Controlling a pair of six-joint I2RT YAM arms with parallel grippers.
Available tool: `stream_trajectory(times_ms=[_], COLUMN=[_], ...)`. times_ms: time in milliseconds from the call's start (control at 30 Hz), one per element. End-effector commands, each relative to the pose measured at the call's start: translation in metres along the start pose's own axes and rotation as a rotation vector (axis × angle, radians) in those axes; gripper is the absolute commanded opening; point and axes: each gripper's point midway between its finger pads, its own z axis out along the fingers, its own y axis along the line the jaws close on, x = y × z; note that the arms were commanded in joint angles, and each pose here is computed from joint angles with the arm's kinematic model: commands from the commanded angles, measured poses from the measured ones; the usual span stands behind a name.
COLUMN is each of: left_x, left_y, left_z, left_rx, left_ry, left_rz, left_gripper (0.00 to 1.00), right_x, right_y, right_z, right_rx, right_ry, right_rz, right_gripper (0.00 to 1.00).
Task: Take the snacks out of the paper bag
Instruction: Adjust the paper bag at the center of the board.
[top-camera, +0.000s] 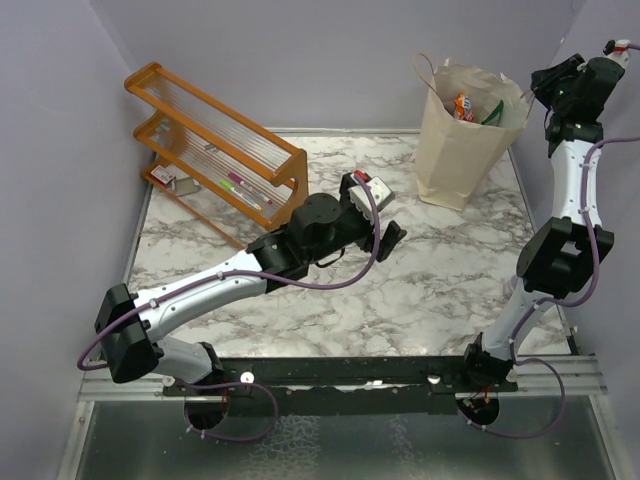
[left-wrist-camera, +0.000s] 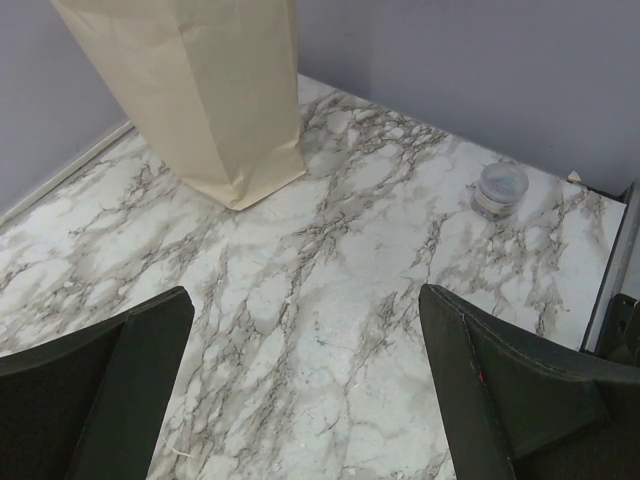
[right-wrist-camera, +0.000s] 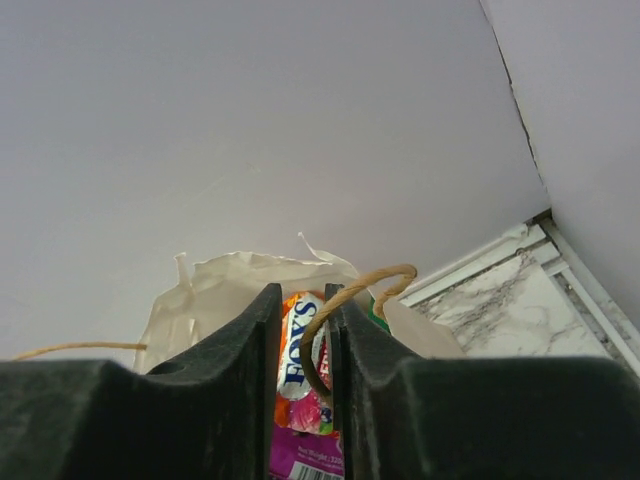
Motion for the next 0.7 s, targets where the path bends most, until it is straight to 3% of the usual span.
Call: stream_trajectory(times_ms=[0,200,367,667], left_x=[-0.013,-0.012,-0.011,-0.010], left_y=[0.002,0.001,0.003,0.003], left_z=[-0.005,-0.005,-0.005,-0.005], left_rx=[-0.019,-0.025,-0.037,-0.045], left_ry=[-0.031,-0.028,-0.025,-0.023], left_rz=[0.015,0.026,0.035,0.047], left_gripper=[0.99,0.99,0.99,0.99], right_x=[-0.022,-0.021,-0.035,-0.039], right_y=[0.025,0.033,0.054,0.100], right_z=[-0.001,0.004,-0.009,-0.051], right_rx=[-0.095,-0.142,-0.209,-0.378], right_ry=[-0.064,-0.052,-0.056,0.037], right_rz=[0.002,0.027,0.022,0.001], right_gripper=[0.28,0.28,0.10,0.01])
